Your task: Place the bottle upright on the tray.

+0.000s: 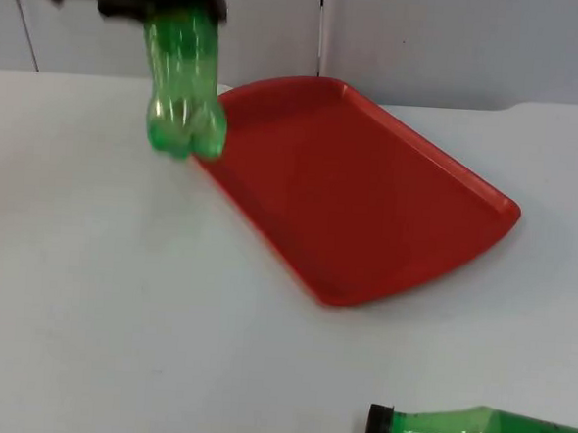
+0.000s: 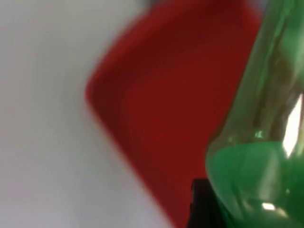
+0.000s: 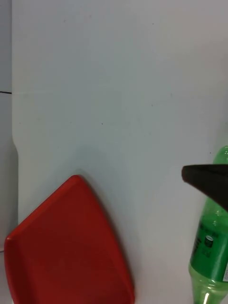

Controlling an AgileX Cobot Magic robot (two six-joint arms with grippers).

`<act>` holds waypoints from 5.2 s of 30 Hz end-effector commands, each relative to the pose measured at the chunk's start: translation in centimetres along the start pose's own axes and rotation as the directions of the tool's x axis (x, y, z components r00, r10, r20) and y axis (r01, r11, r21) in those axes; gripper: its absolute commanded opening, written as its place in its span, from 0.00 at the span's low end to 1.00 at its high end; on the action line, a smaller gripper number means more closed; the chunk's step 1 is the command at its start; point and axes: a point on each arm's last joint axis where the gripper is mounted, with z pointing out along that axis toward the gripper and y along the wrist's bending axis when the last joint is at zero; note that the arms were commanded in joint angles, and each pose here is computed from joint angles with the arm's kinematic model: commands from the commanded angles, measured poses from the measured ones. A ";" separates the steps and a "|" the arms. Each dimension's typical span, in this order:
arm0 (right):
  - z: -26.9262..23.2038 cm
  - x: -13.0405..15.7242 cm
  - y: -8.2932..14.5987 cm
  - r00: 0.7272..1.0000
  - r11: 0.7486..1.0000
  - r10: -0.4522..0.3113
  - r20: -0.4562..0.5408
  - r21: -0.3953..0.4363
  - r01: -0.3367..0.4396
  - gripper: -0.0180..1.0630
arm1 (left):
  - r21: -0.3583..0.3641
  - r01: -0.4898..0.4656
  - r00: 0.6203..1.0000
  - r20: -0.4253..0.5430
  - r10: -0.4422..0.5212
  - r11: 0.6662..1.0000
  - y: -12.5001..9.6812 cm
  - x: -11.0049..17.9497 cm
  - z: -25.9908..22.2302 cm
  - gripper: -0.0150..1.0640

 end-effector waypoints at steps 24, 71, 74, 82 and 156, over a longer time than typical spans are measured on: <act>0.0 0.0 0.0 1.000 1.000 0.003 0.005 0.009 -0.004 0.99 | -0.057 -0.477 0.500 0.803 0.324 0.877 -6.1 -7.1 -11.1 0.01; 0.0 0.0 0.0 1.000 1.000 0.003 0.005 0.011 -0.003 0.99 | 0.114 -0.597 0.577 0.749 0.326 0.794 -3.4 1.8 10.2 0.01; 0.0 0.0 0.0 1.000 1.000 0.003 0.005 0.011 -0.003 0.99 | 0.096 -0.617 0.566 0.743 0.356 0.781 -3.1 2.7 11.3 0.01; 0.0 0.0 0.0 1.000 1.000 0.003 0.005 0.011 -0.003 0.99 | 0.135 -0.598 0.588 0.743 0.318 0.790 -1.8 5.6 14.8 0.01; 0.0 0.0 -0.1 1.000 1.000 -0.006 0.005 0.013 0.006 0.99 | 0.178 -0.634 0.611 0.712 0.346 0.752 -0.6 9.7 18.2 0.97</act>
